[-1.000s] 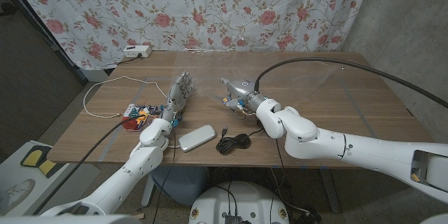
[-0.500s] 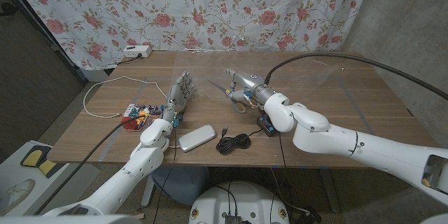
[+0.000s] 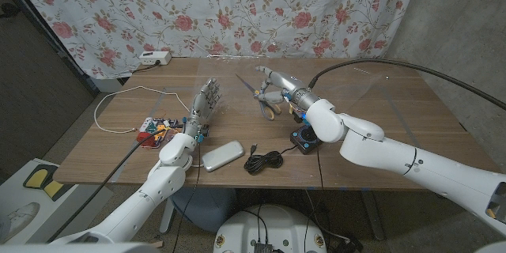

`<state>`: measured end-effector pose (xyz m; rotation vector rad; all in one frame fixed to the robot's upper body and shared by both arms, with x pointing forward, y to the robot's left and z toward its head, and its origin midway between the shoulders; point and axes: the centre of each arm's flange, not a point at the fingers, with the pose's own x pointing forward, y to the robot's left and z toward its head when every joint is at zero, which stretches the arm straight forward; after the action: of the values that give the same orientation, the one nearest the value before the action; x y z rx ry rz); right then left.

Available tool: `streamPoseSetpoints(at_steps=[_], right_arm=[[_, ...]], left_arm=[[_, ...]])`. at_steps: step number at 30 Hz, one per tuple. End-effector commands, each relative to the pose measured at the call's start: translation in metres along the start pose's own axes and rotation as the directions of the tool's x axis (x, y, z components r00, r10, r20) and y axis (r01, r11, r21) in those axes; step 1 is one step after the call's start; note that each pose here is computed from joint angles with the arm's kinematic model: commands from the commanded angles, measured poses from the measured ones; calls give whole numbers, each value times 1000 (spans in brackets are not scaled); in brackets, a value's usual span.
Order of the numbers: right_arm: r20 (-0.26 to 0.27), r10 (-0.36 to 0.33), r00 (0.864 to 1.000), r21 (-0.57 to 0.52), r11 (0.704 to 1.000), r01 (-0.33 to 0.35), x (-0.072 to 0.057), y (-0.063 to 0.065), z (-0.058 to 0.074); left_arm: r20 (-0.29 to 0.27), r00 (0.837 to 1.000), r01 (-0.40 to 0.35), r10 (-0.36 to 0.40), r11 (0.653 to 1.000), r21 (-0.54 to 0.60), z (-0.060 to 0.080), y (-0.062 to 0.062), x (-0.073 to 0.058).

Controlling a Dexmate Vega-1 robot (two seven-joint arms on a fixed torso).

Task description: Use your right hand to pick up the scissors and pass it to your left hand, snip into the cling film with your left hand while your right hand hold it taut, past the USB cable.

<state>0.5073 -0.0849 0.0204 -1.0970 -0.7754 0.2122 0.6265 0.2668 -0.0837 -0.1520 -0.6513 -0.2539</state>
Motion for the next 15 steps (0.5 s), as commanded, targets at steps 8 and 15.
streamPoseSetpoints(at_steps=[8, 15], right_arm=[[51, -35, 998, 232, 973, 22, 2, -29, -15], [60, -109, 992, 281, 956, 88, 0, -41, -16]], left_arm=[[11, 1000, 25, -26, 999, 24, 7, -5, -2], [26, 999, 47, -48, 998, 39, 14, -10, -2]])
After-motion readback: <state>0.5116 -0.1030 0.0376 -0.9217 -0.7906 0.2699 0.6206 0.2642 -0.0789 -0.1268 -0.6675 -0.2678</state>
